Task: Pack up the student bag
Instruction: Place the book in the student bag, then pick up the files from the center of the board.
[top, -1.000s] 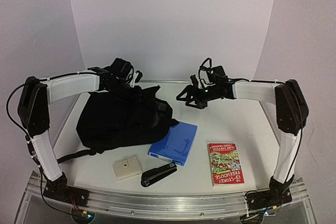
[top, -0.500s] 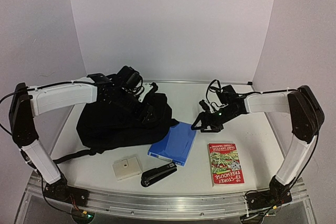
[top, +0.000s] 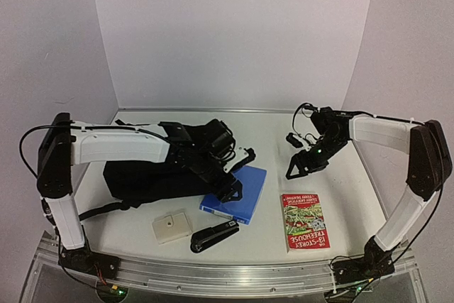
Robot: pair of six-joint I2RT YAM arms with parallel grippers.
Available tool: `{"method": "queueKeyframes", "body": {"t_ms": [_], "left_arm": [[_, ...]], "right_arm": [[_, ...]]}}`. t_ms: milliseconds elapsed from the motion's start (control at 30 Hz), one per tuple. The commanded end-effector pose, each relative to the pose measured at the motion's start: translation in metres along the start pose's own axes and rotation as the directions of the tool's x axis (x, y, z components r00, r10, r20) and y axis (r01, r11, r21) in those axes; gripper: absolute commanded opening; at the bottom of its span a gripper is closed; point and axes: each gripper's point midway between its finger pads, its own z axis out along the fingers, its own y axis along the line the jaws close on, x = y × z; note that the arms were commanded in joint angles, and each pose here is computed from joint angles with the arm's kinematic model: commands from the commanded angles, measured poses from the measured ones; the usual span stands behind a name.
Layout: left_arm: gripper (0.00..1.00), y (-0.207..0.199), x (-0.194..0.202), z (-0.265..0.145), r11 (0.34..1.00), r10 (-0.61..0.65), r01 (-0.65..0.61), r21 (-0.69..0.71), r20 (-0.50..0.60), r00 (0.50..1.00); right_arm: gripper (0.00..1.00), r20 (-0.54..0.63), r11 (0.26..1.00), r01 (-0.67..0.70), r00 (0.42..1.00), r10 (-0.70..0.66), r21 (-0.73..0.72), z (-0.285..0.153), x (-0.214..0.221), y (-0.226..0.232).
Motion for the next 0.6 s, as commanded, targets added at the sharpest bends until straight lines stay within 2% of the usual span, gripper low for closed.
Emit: {"method": "queueKeyframes", "body": {"t_ms": [0, 100, 300, 467, 567], "left_arm": [[0.75, -0.009, -0.011, 0.028, 0.991, 0.130, -0.131, -0.032, -0.028, 0.991], [0.70, 0.002, 0.011, 0.056, 0.976, 0.186, -0.199, -0.087, -0.135, 0.973], [0.62, 0.023, 0.021, 0.079, 0.949, 0.231, -0.270, -0.165, -0.223, 0.947], [0.54, 0.034, 0.040, 0.083, 0.935, 0.247, -0.308, -0.178, -0.299, 0.922], [0.54, 0.041, 0.057, 0.078, 0.932, 0.246, -0.320, -0.172, -0.350, 0.904]], "right_arm": [[0.75, -0.097, 0.994, 0.109, 0.990, -0.106, 0.026, -0.015, 0.026, 0.001], [0.74, -0.095, 0.996, 0.088, 0.992, -0.088, -0.001, -0.013, 0.026, 0.005], [0.74, -0.085, 0.998, 0.045, 0.995, -0.048, -0.046, -0.009, 0.021, 0.011], [0.73, -0.076, 0.996, 0.012, 0.997, -0.019, -0.087, -0.005, 0.016, 0.016], [0.73, -0.080, 0.995, 0.002, 0.997, -0.010, -0.101, -0.002, 0.016, 0.017]]}}
